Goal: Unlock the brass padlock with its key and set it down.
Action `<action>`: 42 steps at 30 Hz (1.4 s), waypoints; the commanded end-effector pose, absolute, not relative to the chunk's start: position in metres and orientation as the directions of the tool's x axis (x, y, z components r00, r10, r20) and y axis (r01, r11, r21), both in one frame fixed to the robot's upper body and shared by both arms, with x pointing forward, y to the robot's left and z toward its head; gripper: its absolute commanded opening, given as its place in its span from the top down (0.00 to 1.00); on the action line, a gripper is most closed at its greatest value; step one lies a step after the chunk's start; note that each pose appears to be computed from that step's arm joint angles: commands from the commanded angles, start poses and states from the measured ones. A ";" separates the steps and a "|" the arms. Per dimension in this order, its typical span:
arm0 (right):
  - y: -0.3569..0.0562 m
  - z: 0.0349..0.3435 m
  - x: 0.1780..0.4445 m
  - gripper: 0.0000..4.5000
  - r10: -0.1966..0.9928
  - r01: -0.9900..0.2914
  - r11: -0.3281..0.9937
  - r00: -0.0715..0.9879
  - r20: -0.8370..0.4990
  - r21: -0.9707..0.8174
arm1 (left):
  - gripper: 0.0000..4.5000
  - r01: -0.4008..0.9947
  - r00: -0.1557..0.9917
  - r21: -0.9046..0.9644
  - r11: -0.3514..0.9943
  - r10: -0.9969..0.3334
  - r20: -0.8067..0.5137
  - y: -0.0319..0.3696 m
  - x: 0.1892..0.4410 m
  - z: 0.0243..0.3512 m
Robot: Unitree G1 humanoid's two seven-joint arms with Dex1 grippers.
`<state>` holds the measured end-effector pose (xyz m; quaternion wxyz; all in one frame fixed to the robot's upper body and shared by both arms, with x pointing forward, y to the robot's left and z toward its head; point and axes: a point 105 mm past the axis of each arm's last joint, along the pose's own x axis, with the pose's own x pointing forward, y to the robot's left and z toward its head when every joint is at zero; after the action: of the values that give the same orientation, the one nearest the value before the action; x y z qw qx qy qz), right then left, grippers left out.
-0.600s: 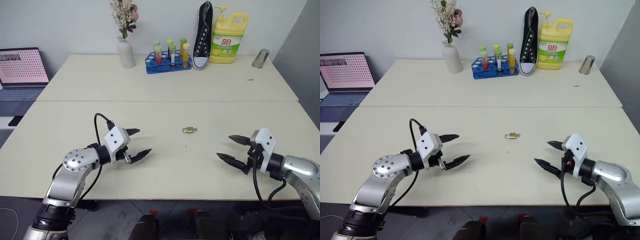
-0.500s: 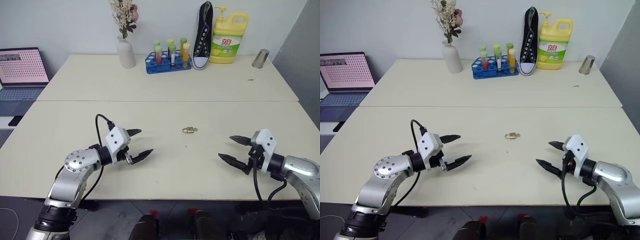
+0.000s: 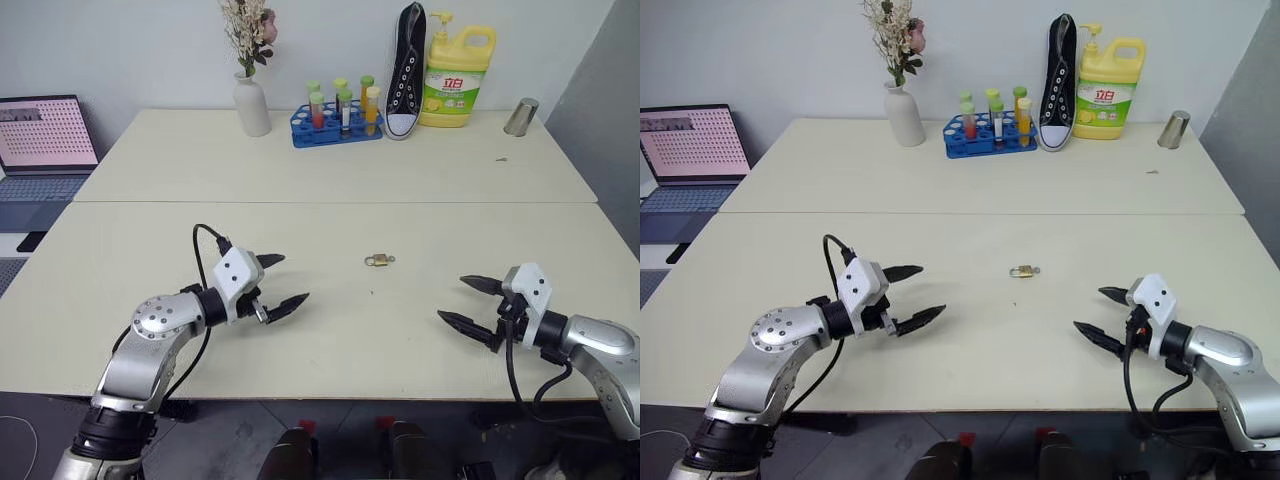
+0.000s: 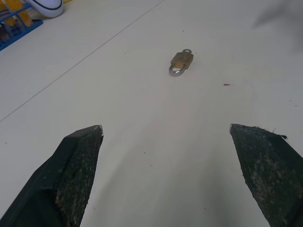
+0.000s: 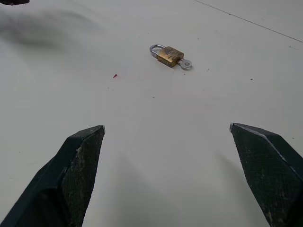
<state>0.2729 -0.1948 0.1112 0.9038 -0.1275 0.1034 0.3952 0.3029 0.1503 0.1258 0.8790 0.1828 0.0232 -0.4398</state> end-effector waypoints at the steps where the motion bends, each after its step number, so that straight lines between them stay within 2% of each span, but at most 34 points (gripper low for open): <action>1: -0.190 0.127 0.275 0.01 0.686 -0.725 0.665 0.688 -0.238 -0.179 | 0.00 0.802 0.580 0.288 0.524 -0.798 -0.162 0.147 0.304 0.135; 3: -0.190 0.130 0.276 0.01 0.673 -0.708 0.687 0.705 -0.224 -0.165 | 0.00 0.784 0.598 0.301 0.543 -0.789 -0.137 0.148 0.311 0.140; 6: -0.185 0.134 0.274 0.01 0.657 -0.689 0.707 0.723 -0.214 -0.160 | 0.00 0.805 0.568 0.309 0.506 -0.807 -0.160 0.138 0.316 0.136; 10: -0.185 0.138 0.273 0.01 0.596 -0.623 0.775 0.776 -0.205 -0.107 | 0.00 0.831 0.523 0.305 0.465 -0.840 -0.144 0.110 0.336 0.133; 19: -0.162 0.142 0.255 0.01 0.579 -0.608 0.791 0.780 -0.239 -0.067 | 0.00 0.892 0.411 0.290 0.345 -0.888 -0.208 0.044 0.385 0.115; 27: -0.159 0.145 0.250 0.01 0.549 -0.582 0.810 0.795 -0.260 -0.069 | 0.00 0.923 0.341 0.277 0.266 -0.900 -0.271 0.013 0.391 0.101; 34: -0.156 0.154 0.244 0.01 0.539 -0.574 0.816 0.799 -0.265 -0.072 | 0.00 0.949 0.298 0.217 0.231 -0.880 -0.369 0.015 0.389 0.084; 42: -0.156 0.154 0.243 0.00 0.529 -0.563 0.824 0.805 -0.270 -0.064 | 0.54 0.946 0.310 0.218 0.238 -0.858 -0.410 0.012 0.391 0.077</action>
<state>0.2458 -0.1590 0.1417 0.9456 -0.0618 0.1458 0.2841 0.3876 0.0107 0.0819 0.7768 0.1996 0.0895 -0.5905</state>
